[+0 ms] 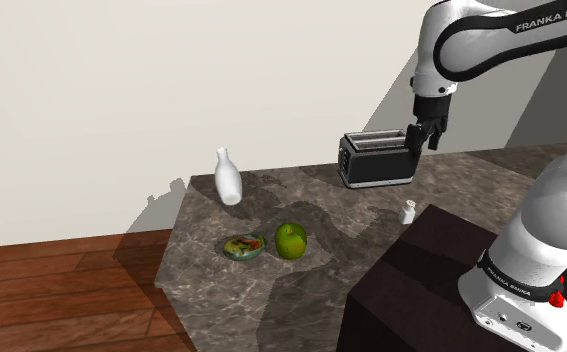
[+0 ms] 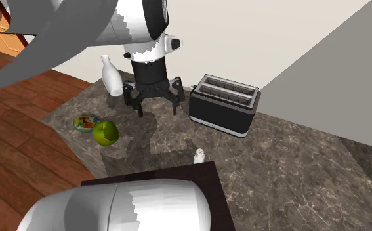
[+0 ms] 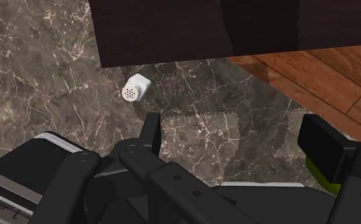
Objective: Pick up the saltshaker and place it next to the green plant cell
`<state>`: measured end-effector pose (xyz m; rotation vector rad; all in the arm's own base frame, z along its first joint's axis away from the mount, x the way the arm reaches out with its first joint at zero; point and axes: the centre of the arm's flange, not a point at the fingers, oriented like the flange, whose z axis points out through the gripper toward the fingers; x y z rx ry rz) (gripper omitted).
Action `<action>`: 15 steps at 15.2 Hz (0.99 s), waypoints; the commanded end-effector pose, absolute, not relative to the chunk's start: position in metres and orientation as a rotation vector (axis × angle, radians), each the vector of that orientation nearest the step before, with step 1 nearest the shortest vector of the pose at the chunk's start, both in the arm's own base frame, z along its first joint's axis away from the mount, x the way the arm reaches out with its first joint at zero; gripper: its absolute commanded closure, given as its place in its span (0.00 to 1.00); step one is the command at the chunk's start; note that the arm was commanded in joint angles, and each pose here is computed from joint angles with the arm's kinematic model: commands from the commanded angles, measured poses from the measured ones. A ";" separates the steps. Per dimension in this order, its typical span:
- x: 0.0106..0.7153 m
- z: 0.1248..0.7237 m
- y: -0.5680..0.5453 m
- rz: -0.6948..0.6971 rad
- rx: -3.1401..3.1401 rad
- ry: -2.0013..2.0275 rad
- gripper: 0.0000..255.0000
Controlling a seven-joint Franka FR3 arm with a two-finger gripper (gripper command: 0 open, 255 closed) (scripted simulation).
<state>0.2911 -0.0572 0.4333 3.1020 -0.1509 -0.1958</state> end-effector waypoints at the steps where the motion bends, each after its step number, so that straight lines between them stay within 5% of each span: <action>1: 0.290 0.410 -0.072 -0.170 3.105 -0.149 0.00; 15: 0.292 0.252 -0.168 -0.023 3.124 -0.149 0.00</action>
